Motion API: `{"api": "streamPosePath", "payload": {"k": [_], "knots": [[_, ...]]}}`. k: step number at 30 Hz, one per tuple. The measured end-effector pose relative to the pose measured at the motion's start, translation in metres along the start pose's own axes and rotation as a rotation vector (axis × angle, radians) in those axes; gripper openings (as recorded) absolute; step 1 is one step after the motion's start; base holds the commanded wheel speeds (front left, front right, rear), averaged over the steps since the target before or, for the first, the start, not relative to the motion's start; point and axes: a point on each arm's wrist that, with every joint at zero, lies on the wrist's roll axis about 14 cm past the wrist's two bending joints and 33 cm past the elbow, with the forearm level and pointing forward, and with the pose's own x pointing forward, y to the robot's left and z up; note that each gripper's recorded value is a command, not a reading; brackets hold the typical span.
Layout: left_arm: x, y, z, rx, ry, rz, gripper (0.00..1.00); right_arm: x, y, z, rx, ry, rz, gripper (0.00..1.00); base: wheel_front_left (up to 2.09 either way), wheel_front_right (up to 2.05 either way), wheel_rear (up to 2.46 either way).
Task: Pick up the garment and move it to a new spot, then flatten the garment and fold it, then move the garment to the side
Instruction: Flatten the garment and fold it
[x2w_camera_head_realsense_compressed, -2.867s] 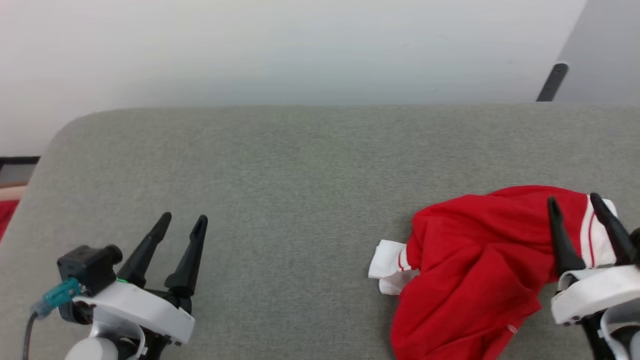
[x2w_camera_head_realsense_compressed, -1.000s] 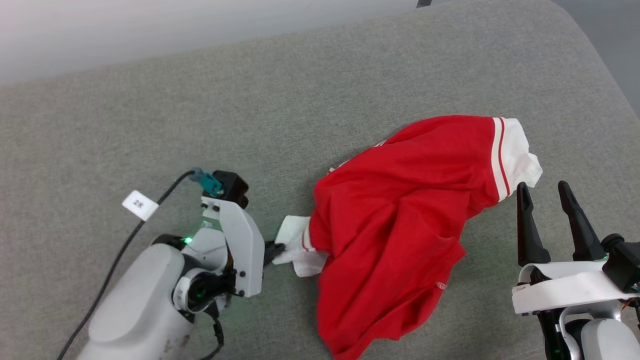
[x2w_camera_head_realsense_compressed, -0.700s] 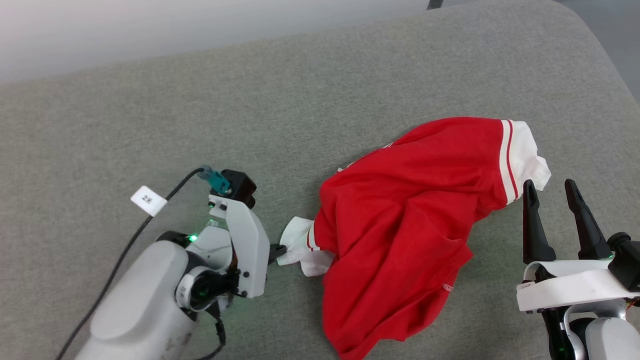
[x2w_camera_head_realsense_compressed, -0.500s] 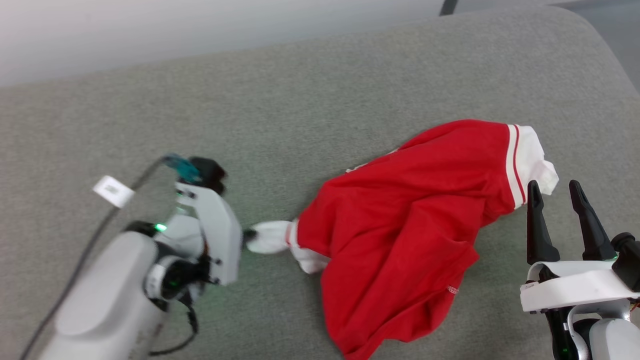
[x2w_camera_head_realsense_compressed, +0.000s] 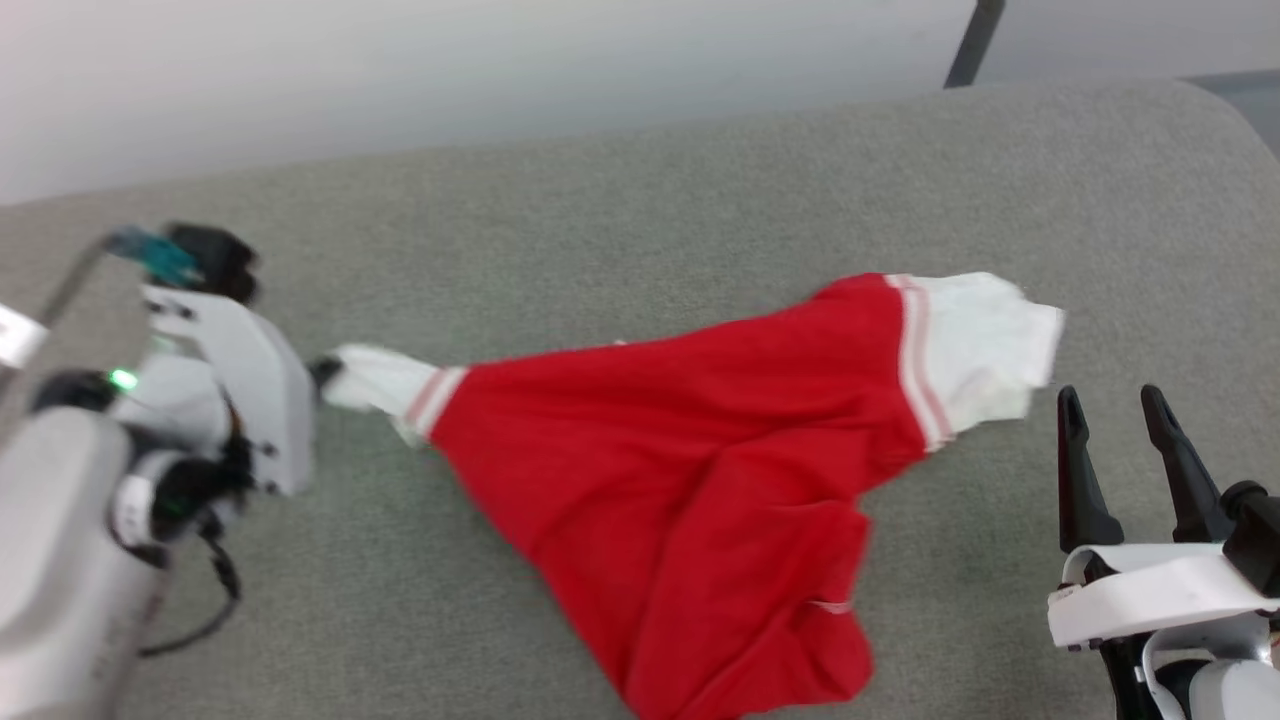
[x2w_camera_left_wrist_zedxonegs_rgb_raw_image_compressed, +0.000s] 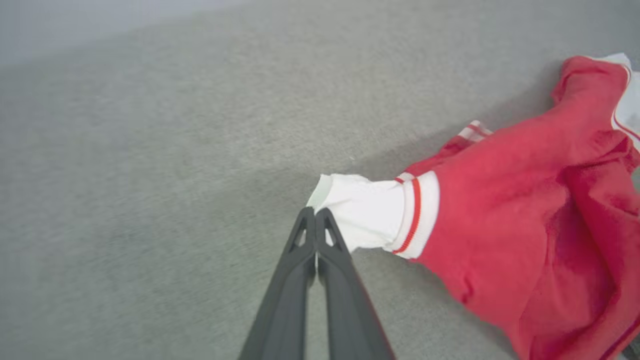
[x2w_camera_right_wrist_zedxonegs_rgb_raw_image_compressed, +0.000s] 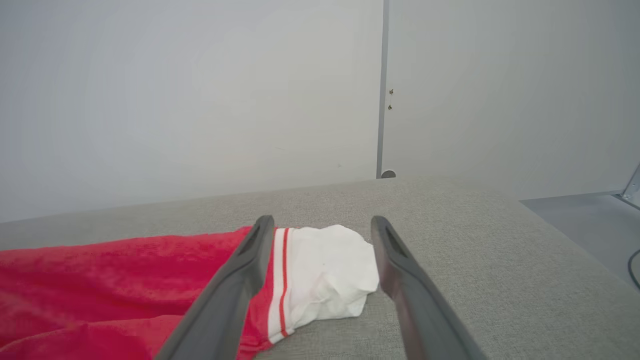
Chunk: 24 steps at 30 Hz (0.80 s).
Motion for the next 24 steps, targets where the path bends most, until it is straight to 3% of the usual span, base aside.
{"api": "streamPosePath", "payload": {"k": [9, 15, 24], "knots": [[-0.039, 0.041, 0.027, -0.013, -0.102, 0.122, 0.0, -0.004, 0.011, 0.007, 0.004, -0.007, 0.034, 1.0, 0.0, 0.0, 0.0], [-0.038, 0.056, -0.025, -0.084, 0.013, 0.163, 0.0, -0.004, 0.012, 0.009, 0.003, -0.007, 0.042, 1.0, 0.0, 0.0, 0.0], [-0.026, 0.053, -0.101, -0.213, 0.156, 0.157, 0.0, -0.005, 0.013, 0.004, 0.01, 0.018, 0.043, 1.0, 0.0, 0.0, 0.0]]}}
